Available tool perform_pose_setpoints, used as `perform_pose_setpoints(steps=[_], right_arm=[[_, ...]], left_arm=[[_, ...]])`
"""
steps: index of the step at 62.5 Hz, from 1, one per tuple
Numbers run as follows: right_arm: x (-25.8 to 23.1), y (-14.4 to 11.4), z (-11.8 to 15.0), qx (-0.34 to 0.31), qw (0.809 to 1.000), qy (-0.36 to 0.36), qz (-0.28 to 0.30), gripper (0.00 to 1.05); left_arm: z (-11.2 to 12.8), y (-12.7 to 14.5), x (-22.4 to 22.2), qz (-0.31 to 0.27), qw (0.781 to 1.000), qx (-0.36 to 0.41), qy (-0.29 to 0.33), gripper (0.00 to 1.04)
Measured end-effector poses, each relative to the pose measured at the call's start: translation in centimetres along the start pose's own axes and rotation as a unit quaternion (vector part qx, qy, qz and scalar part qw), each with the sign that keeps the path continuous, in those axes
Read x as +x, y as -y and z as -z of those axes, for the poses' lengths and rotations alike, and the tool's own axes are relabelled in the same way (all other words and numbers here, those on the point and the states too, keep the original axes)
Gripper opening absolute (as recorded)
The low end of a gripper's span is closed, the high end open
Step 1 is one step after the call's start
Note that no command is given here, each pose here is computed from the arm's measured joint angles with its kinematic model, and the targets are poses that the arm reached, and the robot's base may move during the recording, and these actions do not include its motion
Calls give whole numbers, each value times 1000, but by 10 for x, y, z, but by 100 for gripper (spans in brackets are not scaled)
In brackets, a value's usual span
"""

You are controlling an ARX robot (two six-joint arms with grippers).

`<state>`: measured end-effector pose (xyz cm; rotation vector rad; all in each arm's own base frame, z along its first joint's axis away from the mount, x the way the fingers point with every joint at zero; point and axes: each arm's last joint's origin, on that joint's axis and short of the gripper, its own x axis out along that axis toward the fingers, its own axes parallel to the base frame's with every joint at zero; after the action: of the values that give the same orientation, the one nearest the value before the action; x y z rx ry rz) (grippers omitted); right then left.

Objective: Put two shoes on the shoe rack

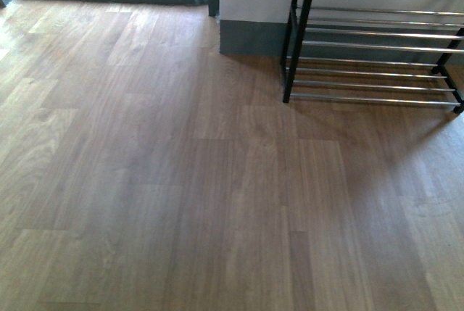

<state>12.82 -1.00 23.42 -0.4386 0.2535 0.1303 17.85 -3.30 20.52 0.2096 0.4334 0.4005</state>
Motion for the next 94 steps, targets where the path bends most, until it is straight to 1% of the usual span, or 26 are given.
perform_pose_setpoints(steps=[94], right_arm=[[0,0,1,1,1000,-2,0,1]], left_arm=[[1,1,0,2,1000,2,-2,2]])
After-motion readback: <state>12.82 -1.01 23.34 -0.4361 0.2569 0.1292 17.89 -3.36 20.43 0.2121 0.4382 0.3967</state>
